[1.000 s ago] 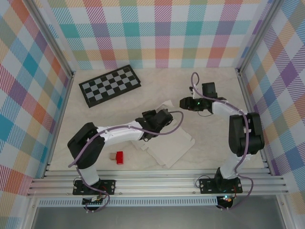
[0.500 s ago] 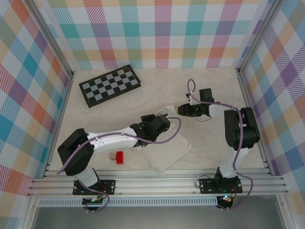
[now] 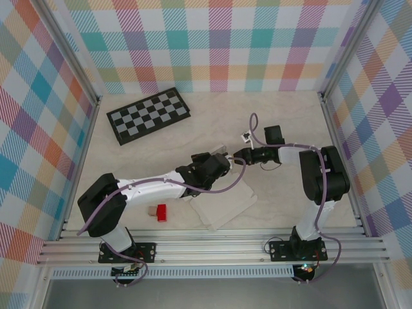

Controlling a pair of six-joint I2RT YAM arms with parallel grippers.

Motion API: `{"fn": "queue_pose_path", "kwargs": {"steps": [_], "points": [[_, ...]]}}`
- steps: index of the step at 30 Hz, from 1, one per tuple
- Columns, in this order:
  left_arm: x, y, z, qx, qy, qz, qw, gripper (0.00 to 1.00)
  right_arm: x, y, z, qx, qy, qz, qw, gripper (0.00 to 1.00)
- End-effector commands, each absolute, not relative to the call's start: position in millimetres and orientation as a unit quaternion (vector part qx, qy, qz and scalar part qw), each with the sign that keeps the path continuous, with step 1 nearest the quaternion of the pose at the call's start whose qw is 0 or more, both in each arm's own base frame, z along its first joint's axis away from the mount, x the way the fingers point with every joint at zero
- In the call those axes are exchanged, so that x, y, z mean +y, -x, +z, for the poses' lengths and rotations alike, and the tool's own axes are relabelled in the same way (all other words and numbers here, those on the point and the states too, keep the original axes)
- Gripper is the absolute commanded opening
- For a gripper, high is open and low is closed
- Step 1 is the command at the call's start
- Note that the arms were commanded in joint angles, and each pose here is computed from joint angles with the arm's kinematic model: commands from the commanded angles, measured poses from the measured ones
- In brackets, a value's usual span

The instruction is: Fold the paper box

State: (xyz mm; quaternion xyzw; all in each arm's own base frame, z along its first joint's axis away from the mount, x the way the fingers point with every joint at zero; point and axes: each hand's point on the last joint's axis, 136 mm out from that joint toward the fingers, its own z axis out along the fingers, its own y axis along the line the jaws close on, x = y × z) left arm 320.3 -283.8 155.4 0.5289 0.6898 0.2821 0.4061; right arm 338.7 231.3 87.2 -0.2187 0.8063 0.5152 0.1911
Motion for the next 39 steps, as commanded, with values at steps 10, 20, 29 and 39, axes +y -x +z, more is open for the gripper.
{"fn": "queue_pose_path", "kwargs": {"steps": [10, 20, 29, 39], "points": [[-301, -312, 169, 0.713, -0.506, 0.215, 0.435, 0.0, 262, -318, 103, 0.77, 0.298, 0.531, 0.188, 0.36], [-306, -308, 169, 0.736, -0.481, 0.176, 0.443, 0.0, 273, -310, 92, 0.776, 0.312, 0.513, 0.192, 0.38], [-313, -296, 164, 0.758, -0.459, 0.139, 0.442, 0.0, 277, -312, 85, 0.798, 0.301, 0.473, 0.221, 0.38], [-312, -288, 156, 0.782, -0.435, 0.103, 0.435, 0.0, 284, -303, 79, 0.812, 0.309, 0.42, 0.262, 0.39]]}}
